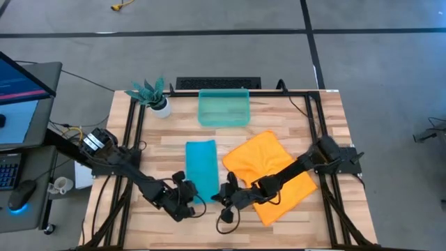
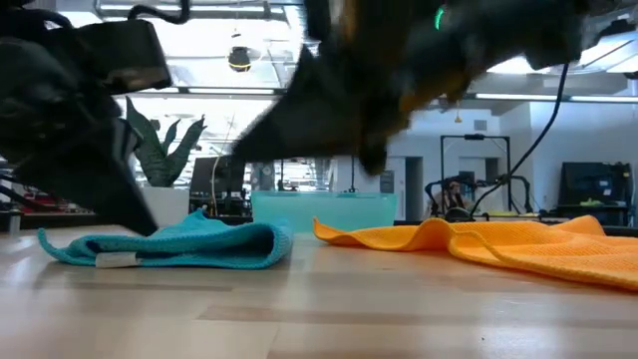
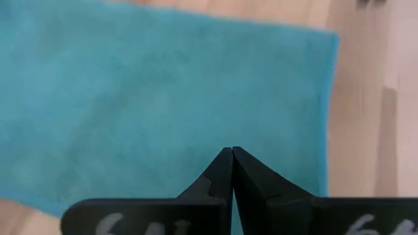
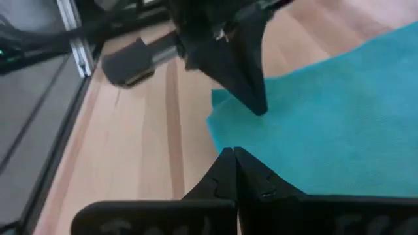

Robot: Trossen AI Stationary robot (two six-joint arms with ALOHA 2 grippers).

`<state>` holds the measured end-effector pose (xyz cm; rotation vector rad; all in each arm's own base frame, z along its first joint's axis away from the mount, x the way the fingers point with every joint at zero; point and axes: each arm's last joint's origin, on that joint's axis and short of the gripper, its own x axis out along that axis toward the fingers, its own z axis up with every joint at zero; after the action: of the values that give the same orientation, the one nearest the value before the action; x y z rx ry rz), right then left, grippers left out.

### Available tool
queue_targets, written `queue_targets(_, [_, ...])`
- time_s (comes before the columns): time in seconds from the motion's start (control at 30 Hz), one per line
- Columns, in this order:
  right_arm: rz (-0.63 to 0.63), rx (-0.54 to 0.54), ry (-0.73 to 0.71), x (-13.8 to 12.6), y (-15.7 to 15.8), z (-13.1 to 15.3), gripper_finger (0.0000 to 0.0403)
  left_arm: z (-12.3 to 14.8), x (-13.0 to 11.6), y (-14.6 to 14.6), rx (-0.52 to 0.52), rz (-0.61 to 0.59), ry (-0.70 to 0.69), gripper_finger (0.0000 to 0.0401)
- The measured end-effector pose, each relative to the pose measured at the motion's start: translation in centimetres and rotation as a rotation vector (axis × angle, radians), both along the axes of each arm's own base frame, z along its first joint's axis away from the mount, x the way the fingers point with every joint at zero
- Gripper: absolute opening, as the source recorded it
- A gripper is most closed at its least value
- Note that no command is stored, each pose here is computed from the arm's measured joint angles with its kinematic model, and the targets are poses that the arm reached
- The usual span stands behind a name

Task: Roll microfiber towels into tight, uniform cylinder then place into a basket
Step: Fold the blue microfiber cloth

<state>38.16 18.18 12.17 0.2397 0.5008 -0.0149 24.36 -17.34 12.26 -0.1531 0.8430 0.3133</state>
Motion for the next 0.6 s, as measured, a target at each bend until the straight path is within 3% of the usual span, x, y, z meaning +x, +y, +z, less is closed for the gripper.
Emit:
queue_targets(0.23, [0.012, -0.050, 0.060, 0.5, 0.1, -2.2, 0.0011, -0.1, -0.7, -0.5, 0.010, -0.006, 0.017, 0.0000])
queue_targets(0.6, [-0.030, -0.009, 0.143, 0.7, -0.8, -3.7, 0.0011, -0.3, -0.9, -0.3, 0.021, -0.002, 0.048, 0.0000])
